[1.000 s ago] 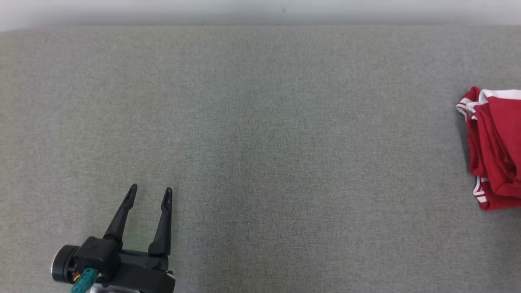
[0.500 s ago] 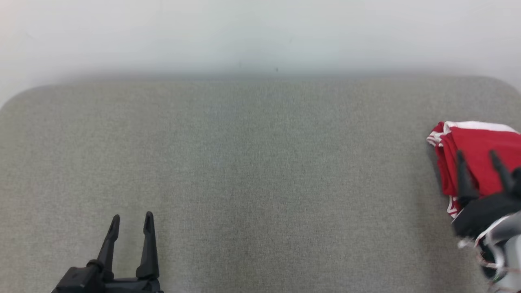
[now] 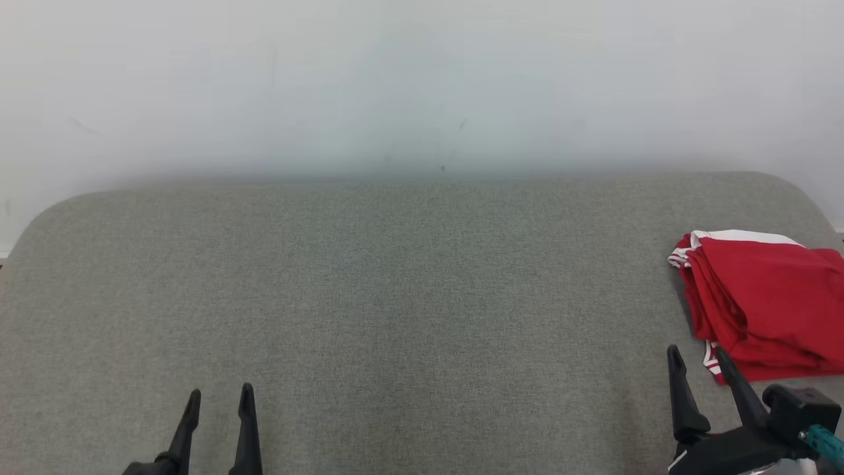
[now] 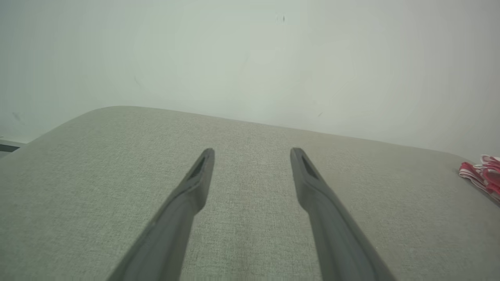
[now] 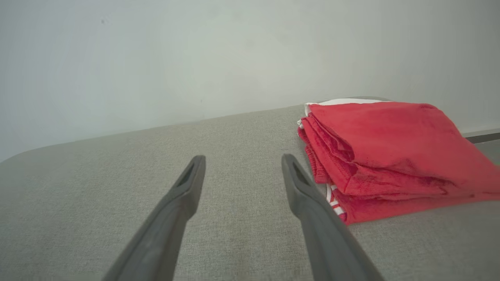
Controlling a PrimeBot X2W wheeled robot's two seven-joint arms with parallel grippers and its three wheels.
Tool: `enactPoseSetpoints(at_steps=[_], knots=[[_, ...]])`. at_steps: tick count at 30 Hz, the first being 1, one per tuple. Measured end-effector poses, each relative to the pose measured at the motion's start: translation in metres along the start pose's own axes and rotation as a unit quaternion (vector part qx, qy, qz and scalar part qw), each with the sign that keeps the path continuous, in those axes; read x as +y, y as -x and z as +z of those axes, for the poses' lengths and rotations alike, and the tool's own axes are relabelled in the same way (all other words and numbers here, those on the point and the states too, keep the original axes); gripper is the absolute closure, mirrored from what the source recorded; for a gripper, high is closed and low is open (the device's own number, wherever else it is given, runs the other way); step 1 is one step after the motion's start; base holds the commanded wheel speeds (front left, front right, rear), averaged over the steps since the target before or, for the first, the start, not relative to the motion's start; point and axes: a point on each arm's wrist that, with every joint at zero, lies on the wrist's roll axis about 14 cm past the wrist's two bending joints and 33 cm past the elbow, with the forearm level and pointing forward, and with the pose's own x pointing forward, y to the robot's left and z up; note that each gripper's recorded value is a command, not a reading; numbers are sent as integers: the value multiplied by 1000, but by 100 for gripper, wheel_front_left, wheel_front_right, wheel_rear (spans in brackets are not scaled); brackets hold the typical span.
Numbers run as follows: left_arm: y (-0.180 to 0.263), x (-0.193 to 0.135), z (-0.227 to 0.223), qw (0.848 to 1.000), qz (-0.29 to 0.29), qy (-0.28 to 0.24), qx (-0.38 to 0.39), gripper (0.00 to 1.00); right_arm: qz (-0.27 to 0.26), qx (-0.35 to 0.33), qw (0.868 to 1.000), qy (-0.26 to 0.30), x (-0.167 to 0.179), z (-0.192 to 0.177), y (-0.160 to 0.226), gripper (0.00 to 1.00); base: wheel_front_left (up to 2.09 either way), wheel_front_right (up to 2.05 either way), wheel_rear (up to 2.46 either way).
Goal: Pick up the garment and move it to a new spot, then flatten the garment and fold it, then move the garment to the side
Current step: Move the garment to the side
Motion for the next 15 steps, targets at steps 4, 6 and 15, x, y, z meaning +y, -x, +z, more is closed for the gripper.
enactPoseSetpoints(at_steps=[4, 6, 15], knots=[[4, 0, -9, 1000, -2, 2, 14, 0, -8, -2, 1000, -3, 2, -4, 9, 0, 0, 0, 0], [5, 1, -10, 1000, -2, 4, 16, 0, -6, 0, 1000, -7, 6, -6, 11, 0, 0, 0, 0], [16, 14, -19, 999, 18, 15, 30, 0, 19, 22, 1000, 0, 25, -20, 15, 0, 0, 0, 0]])
